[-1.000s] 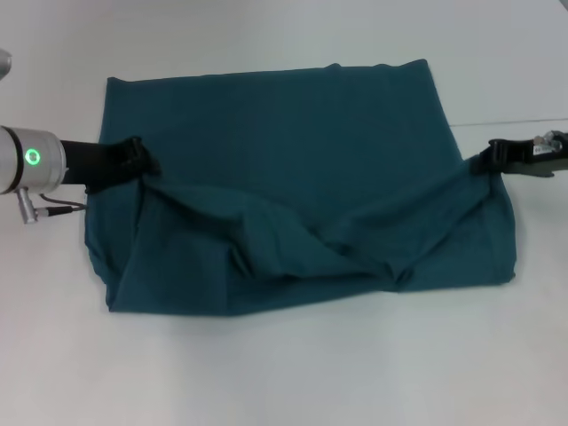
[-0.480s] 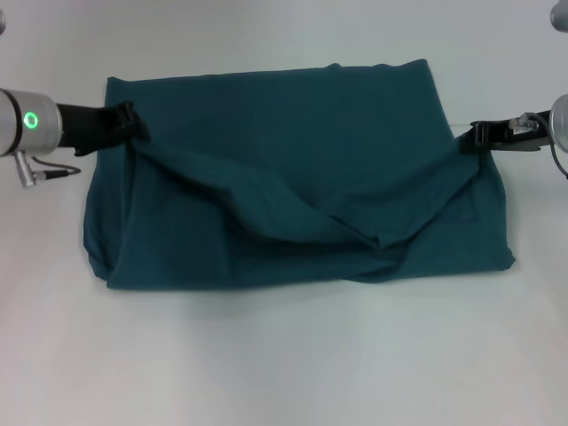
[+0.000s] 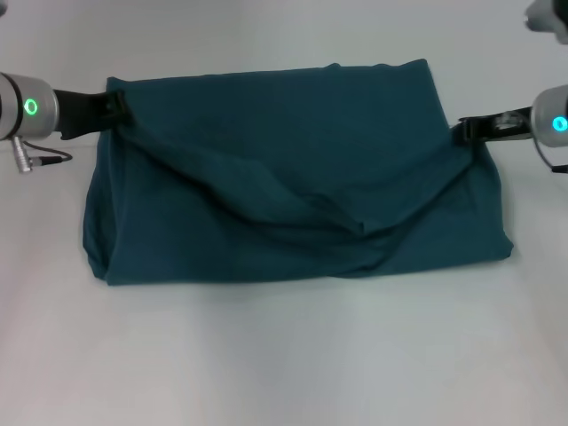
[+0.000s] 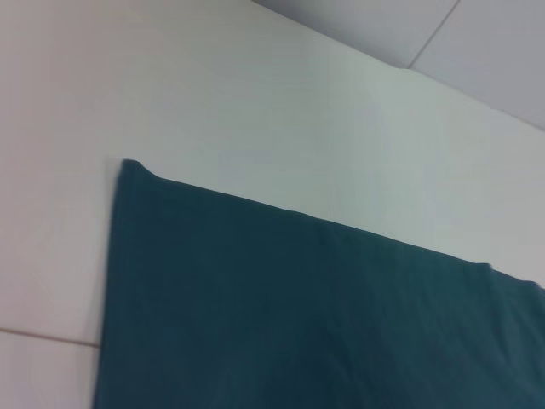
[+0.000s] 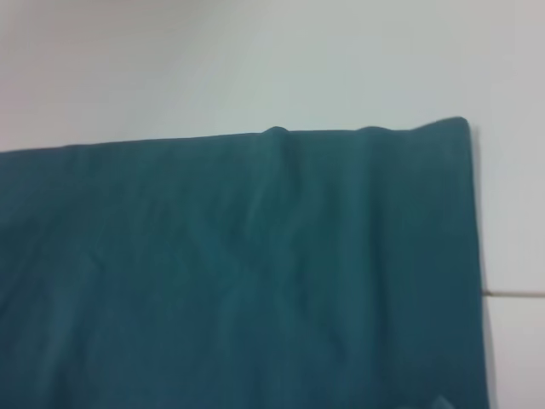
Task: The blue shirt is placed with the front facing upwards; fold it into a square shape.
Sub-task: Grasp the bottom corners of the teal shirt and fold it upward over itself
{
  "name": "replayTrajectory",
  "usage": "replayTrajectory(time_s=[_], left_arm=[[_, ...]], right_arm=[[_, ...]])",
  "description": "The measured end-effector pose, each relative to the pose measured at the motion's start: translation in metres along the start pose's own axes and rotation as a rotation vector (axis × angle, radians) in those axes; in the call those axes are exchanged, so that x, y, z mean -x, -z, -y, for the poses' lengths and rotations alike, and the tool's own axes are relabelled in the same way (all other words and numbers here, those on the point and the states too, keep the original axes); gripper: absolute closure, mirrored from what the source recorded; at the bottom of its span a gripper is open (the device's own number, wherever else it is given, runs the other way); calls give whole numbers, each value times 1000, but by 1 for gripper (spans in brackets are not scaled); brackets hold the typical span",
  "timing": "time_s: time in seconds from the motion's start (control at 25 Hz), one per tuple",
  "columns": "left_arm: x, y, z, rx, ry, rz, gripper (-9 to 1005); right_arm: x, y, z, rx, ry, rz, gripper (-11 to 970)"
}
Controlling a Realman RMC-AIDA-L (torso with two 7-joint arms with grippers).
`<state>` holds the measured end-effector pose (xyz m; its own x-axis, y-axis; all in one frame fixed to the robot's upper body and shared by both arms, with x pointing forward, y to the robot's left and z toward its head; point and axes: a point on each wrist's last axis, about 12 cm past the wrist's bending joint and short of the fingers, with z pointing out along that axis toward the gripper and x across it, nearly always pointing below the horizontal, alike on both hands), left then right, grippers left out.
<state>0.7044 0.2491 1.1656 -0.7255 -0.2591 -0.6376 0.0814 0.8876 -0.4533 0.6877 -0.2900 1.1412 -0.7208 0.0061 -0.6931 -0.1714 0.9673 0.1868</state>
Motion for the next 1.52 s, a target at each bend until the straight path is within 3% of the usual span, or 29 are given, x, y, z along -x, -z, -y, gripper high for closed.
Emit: replayTrajectory(time_s=[0.44,1.2,1.52], left_arm=[[-12,-13,6,58,-86,15,943],[-15,-17,10,67,-110,32,941],[-20,-21,12,73,-129,42,940]], right_arm=[[-9,-20,-13,-95,128,4,917],[-5,-23,-17,-136,182,37,916],[-9,-24,-18,-130,205,16,835]])
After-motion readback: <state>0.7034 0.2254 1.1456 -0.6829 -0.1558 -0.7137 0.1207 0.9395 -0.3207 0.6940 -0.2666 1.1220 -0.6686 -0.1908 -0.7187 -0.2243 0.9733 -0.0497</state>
